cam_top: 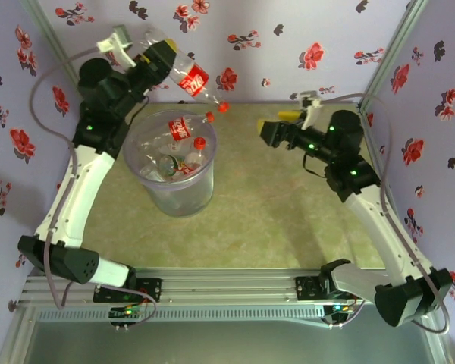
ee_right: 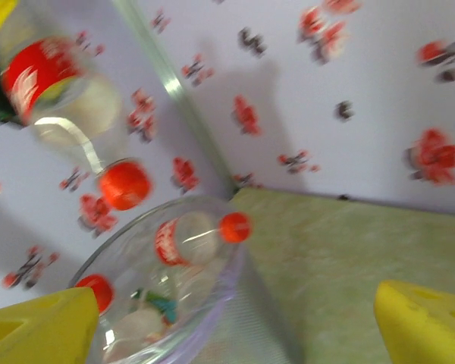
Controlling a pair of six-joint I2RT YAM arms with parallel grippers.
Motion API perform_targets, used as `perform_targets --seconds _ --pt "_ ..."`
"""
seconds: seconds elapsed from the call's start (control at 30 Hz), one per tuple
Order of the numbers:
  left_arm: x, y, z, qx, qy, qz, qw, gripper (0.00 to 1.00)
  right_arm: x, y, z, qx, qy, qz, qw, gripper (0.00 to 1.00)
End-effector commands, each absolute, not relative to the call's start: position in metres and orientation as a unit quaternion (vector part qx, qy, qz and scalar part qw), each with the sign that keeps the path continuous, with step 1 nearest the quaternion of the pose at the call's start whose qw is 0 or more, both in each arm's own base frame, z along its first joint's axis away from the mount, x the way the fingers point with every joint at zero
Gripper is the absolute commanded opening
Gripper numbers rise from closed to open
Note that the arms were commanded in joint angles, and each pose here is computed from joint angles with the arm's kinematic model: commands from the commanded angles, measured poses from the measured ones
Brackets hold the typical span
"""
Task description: Put the plastic bottles in the bin
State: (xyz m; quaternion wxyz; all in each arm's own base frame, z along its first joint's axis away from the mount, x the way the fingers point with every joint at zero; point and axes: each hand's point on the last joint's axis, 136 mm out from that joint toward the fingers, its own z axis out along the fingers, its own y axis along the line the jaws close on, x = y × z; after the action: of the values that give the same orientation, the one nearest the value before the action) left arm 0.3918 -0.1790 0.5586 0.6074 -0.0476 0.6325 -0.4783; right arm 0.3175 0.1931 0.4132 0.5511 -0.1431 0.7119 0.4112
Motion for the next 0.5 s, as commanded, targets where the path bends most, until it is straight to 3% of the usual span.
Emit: perform_targets --seconds 0.0,0.13,0.27,0.47 --pt "0.355 -0.146 0.587 -0.015 0.643 -0.404 0.651 0.32 0.326 0.163 0.405 -0.093 0.731 0.386 0.556 0.94" --pt "0.331 -0.115 0.582 0.002 0.69 -0.319 0.65 0.2 0.333 0.148 0.38 -0.07 0.749 0.371 0.544 0.94" --pt "0.312 -0.103 0.559 0.032 0.742 -0.253 0.62 0.17 0.339 0.144 0.358 -0.058 0.764 0.365 0.528 0.93" --pt "0.33 -0.106 0.506 0.055 0.798 -0.211 0.562 0.12 0.342 0.141 0.34 -0.055 0.78 0.355 0.513 0.93"
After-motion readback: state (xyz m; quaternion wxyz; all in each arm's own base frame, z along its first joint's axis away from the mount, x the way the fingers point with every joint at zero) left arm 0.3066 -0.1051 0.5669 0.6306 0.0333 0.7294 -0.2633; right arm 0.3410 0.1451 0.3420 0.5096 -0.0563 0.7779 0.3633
